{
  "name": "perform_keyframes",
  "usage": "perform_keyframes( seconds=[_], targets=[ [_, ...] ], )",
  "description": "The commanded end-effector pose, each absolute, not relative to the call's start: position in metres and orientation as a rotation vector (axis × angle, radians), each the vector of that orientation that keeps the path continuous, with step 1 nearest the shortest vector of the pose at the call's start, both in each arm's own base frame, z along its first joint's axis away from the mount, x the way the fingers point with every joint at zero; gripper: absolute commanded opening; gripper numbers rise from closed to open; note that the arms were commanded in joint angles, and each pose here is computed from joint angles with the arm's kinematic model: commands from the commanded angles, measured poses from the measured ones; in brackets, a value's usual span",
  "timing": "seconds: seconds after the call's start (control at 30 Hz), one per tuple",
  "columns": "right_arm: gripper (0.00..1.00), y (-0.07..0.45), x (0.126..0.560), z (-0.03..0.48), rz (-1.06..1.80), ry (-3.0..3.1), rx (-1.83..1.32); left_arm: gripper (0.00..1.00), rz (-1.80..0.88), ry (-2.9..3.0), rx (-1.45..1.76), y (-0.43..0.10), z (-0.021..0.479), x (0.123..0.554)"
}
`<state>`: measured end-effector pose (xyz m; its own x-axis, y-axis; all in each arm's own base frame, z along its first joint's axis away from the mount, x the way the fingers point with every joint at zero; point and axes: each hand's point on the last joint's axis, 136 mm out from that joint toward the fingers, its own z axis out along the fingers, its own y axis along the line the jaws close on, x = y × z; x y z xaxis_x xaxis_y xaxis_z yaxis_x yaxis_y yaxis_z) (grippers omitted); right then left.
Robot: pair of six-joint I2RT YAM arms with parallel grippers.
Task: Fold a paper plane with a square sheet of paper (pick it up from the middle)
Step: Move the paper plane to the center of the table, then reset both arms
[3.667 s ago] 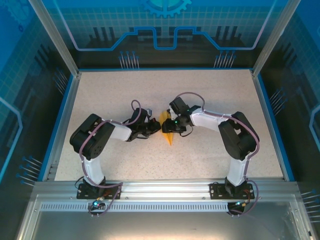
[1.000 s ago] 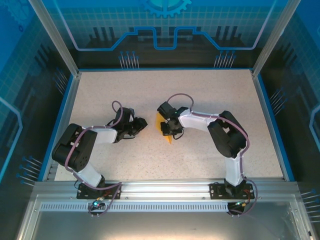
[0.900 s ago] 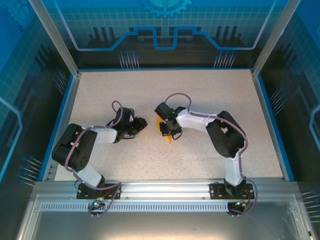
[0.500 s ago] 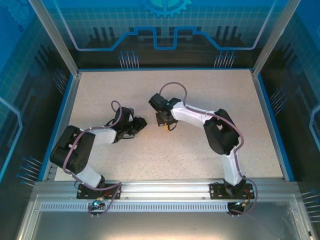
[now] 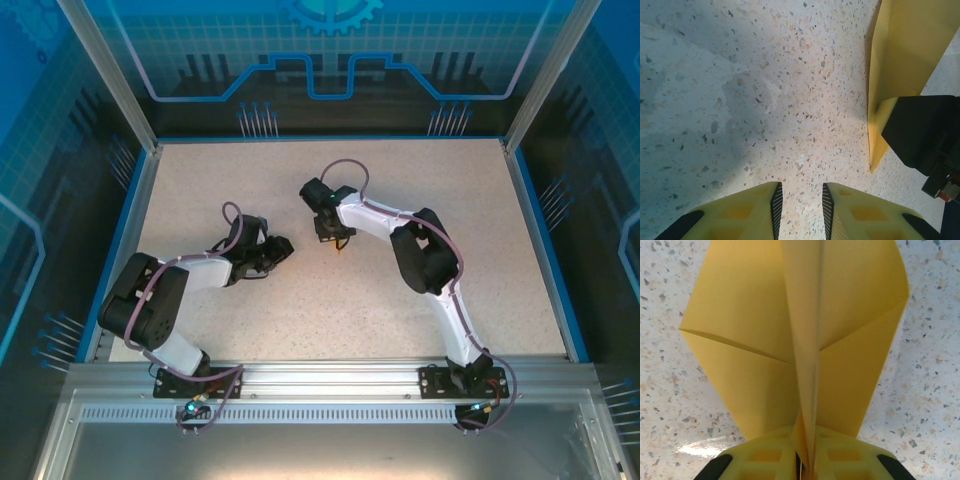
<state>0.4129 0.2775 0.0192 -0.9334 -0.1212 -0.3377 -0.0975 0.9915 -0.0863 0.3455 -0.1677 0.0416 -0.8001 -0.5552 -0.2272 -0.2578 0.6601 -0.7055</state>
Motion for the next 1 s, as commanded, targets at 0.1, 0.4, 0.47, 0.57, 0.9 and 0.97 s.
perform_keyframes(
  seconds=[0.1, 0.4, 0.47, 0.57, 0.9, 0.97],
  targets=[
    [0.18, 0.274, 0.407, 0.005, -0.109, 2.850, -0.170, 0.32, -0.910, 2.426, -0.612, -0.161, 0.054, 0.350],
    [0.27, 0.285, 0.415, 0.083, 0.027, 2.726, -0.159, 0.34, -0.806, 2.414, -0.599, -0.148, 0.073, 0.349],
    [0.32, 0.283, 0.415, 0.106, 0.056, 2.684, -0.150, 0.36, -0.742, 2.409, -0.604, -0.140, 0.080, 0.348],
    [0.40, 0.279, 0.413, 0.138, 0.091, 2.618, -0.142, 0.41, -0.643, 2.388, -0.600, -0.125, 0.095, 0.346],
    [0.73, 0.200, 0.405, 0.219, 0.068, 2.346, 0.059, 0.66, -0.279, 2.235, -0.526, -0.069, 0.169, 0.347],
    [0.80, 0.168, 0.404, 0.230, 0.043, 2.286, 0.121, 0.76, -0.205, 2.183, -0.534, -0.054, 0.182, 0.348]
  ],
)
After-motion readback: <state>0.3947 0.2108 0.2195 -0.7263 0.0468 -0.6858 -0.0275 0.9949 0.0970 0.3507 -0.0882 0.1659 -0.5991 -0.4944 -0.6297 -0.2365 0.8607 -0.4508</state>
